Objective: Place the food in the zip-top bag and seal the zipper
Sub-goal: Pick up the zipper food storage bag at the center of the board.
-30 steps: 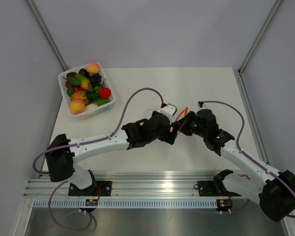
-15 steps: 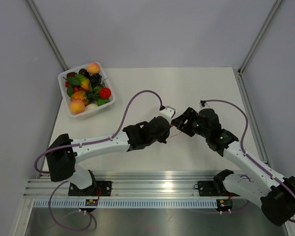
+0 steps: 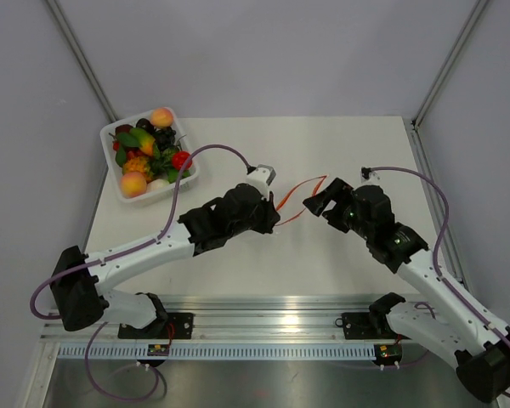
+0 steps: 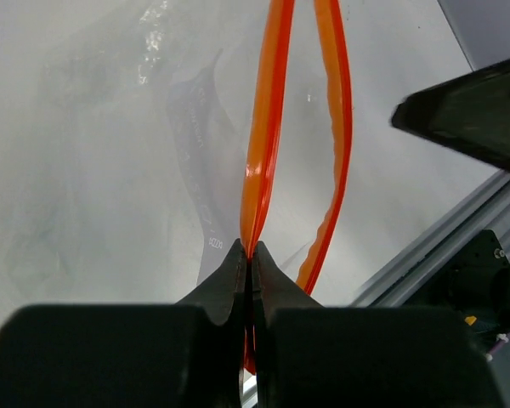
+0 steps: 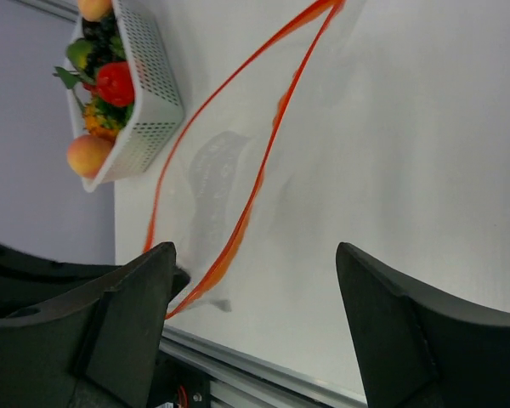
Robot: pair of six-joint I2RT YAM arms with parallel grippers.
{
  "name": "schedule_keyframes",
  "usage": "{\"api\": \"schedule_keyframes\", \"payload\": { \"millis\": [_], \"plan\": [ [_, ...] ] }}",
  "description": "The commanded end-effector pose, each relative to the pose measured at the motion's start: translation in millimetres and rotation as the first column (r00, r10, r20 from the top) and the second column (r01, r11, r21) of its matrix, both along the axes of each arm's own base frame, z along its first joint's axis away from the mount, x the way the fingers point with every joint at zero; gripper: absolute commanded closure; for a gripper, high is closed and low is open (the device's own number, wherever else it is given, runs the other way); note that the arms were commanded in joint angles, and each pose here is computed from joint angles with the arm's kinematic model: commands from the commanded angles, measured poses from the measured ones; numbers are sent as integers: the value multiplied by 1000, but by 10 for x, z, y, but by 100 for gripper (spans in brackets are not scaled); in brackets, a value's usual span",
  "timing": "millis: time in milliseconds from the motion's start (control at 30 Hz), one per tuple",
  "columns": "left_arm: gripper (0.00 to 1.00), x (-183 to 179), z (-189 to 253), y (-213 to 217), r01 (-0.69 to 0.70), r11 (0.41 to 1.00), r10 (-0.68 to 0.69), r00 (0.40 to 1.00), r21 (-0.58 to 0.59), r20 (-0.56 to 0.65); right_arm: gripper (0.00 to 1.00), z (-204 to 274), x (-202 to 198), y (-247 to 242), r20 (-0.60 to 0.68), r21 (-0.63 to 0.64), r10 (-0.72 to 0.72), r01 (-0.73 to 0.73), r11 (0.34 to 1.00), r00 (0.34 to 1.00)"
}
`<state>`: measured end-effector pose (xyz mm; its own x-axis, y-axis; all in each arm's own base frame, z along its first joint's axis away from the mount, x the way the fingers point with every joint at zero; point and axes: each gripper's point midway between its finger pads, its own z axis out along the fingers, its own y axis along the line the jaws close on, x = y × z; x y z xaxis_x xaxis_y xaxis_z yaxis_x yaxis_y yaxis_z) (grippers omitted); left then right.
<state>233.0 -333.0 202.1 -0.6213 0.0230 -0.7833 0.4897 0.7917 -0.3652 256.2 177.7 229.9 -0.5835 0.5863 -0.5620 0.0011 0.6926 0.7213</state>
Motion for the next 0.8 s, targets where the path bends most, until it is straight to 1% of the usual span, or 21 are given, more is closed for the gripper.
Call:
{"api": "schedule_keyframes", "payload": {
  "millis": [0, 133, 200, 233, 300, 333, 367, 433, 467, 500, 567, 600, 633, 667, 700, 733, 767],
  "plan": [
    [100, -48, 259, -113, 33, 995, -32, 999, -96, 15, 16, -253, 86, 83, -52, -27, 7, -9, 1000, 999],
    [100, -65, 240, -78, 30, 995, -29, 999, -94, 14, 16, -266, 185, 177, -49, -20, 28, -29, 999, 998],
    [100, -62, 241, -62, 26, 995, -24, 1000, -96, 17, 17, -332, 217, 200, -63, -22, 27, -29, 999, 998],
    [100, -69, 264, -53, 25, 995, -23, 1000, -100, 21, 19, -359, 228, 207, -69, -24, 25, -26, 999, 997],
    [100, -71, 274, -41, 22, 994, -20, 1000, -103, 23, 29, -446, 265, 209, -88, -34, 13, -16, 999, 996],
    [100, -75, 291, -30, 21, 994, -18, 1000, -105, 25, 35, -461, 293, 216, -85, -33, 9, -12, 999, 996],
    [100, -79, 298, -24, 21, 994, -18, 999, -107, 27, 53, -515, 323, 211, -91, -48, 0, -5, 999, 996],
    [100, -77, 342, 10, 14, 994, -9, 999, -110, 38, 76, -479, 404, 169, -72, -85, -24, 18, 996, 997],
    [100, -61, 331, 55, 2, 995, 2, 999, -98, 37, 95, -498, 467, 94, -58, -142, -52, 44, 989, 997],
    [100, -22, 333, 140, -23, 996, 27, 999, -85, 41, 100, -403, 517, 22, -45, -183, -85, 75, 980, 995],
    [100, 15, 327, 242, -50, 996, 53, 997, -69, 49, 100, -256, 541, -25, -8, -240, -65, 61, 969, 998],
    [100, 38, 279, 307, -67, 996, 70, 996, -50, 54, 100, -162, 550, -20, 12, -249, -49, 51, 967, 999],
    [100, 43, 283, 350, -78, 996, 80, 995, -42, 60, 100, 59, 570, 6, 52, -245, -31, 42, 968, 998],
    [100, 45, 296, 374, -82, 996, 84, 994, -36, 66, 100, 145, 583, -4, 73, -280, -16, 36, 959, 997],
    [98, 52, 327, 368, -80, 996, 82, 994, -35, 71, 100, 227, 580, 20, 82, -301, -4, 29, 953, 997],
    [93, 53, 336, 366, -80, 996, 82, 994, -33, 69, 100, 246, 549, 3, 62, -338, 6, 15, 941, 998],
    [86, 46, 351, 354, -72, 997, 74, 995, -35, 68, 100, 490, 581, 38, 99, -338, 12, 22, 941, 995]
  ]
}}
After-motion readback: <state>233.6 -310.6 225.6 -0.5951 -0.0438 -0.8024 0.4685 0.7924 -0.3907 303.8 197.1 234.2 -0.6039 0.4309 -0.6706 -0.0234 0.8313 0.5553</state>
